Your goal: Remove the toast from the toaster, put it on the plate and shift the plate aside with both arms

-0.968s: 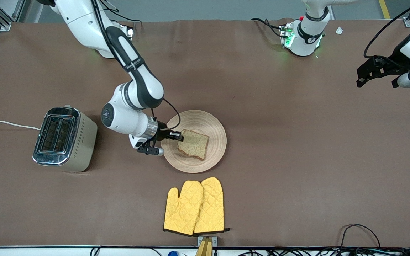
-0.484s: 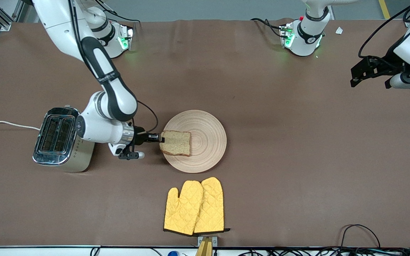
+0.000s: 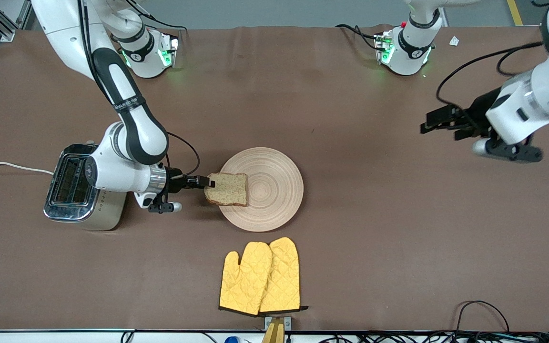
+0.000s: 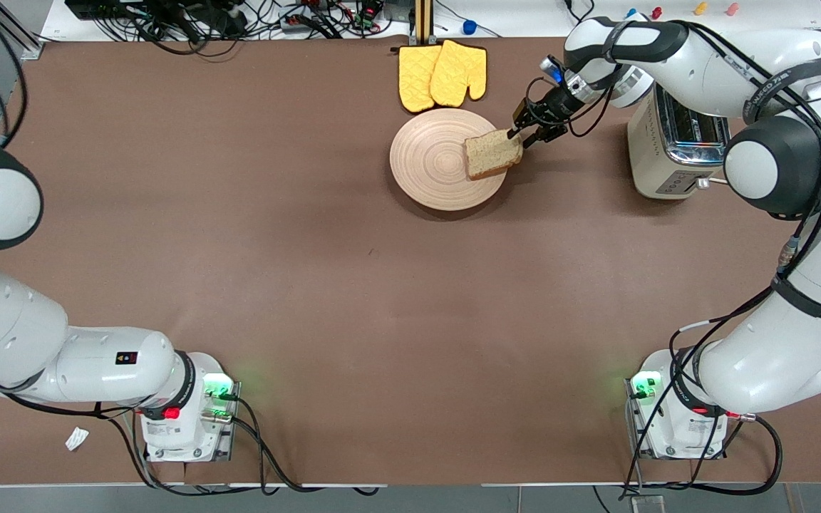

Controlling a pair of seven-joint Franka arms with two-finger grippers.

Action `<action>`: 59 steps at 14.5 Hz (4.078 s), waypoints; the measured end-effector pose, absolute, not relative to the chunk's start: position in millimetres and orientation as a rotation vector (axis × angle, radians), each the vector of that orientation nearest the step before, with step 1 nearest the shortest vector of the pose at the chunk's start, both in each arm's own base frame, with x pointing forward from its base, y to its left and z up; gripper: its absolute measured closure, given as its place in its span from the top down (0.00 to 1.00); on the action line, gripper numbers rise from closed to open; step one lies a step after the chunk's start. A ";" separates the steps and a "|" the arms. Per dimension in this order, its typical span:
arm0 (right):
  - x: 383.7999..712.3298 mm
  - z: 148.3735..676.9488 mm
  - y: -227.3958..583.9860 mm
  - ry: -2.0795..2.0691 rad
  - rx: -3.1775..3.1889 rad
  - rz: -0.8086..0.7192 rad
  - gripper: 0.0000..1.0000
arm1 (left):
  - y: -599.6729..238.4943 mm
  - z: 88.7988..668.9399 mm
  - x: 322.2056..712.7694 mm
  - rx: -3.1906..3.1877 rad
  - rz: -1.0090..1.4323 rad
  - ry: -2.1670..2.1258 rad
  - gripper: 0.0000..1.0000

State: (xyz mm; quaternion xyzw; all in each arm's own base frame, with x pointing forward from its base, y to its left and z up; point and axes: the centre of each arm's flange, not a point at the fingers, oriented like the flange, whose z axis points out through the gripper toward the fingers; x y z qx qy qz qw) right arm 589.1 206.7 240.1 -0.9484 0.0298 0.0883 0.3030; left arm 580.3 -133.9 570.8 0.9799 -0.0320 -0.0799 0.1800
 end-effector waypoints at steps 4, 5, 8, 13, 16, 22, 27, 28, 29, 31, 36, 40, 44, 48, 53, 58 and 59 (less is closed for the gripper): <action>572.6 232.0 226.6 0.075 -2.550 0.203 1.00 | -170.1 508.2 586.6 2.646 -0.268 -0.068 1.00; 566.8 230.8 236.1 0.091 -2.559 0.205 1.00 | -174.7 496.2 588.9 2.612 -0.282 -0.086 1.00; 559.3 237.4 257.0 0.114 -2.566 0.207 1.00 | -180.7 450.9 601.0 2.454 -0.327 -0.138 1.00; 580.2 316.4 187.9 0.010 -2.634 0.168 1.00 | -209.1 373.4 608.2 2.287 -0.347 -0.046 1.00; 584.5 402.0 126.6 -0.091 -2.750 0.092 1.00 | -238.5 329.0 594.9 2.188 -0.317 -0.009 1.00; 568.6 521.6 59.2 -0.182 -3.013 -0.066 1.00 | -260.1 204.8 570.7 1.963 -0.251 -0.079 1.00; 550.3 582.1 -6.2 -0.076 -3.132 -0.085 1.00 | -264.6 154.8 561.6 1.894 -0.200 -0.110 1.00; 547.7 599.1 -18.4 -0.049 -3.143 -0.099 1.00 | -266.6 145.9 560.2 1.876 -0.187 -0.106 1.00; 546.6 619.0 -30.8 -0.021 -3.160 -0.136 1.00 | -270.3 137.9 559.0 1.861 -0.180 -0.101 1.00; 543.2 646.1 -53.2 0.039 -3.168 -0.187 1.00 | -279.6 125.6 559.2 1.862 -0.164 -0.091 1.00; 542.8 644.1 -81.2 0.078 -3.158 -0.173 1.00 | -298.6 116.2 559.3 1.899 -0.141 -0.083 1.00; 544.0 643.9 -76.7 0.063 -3.155 -0.171 1.00 | -301.1 109.6 558.1 1.886 -0.145 -0.051 1.00; 536.9 663.7 -72.7 0.053 -3.156 -0.147 1.00 | -305.6 102.9 554.4 1.886 -0.154 -0.041 0.96; 536.4 667.0 -52.4 0.003 -3.166 -0.125 1.00 | -309.6 101.0 553.5 1.892 -0.154 -0.044 0.67; 537.5 668.2 -40.6 -0.031 -3.168 -0.130 1.00 | -310.3 101.0 556.6 1.915 -0.133 -0.041 0.19; 535.5 666.3 -41.5 -0.028 -3.167 -0.099 1.00 | -297.1 111.5 576.3 1.925 -0.075 -0.029 0.11; 533.9 664.5 -41.4 -0.028 -3.167 -0.071 1.00 | -292.9 117.3 582.6 1.923 -0.058 -0.026 0.11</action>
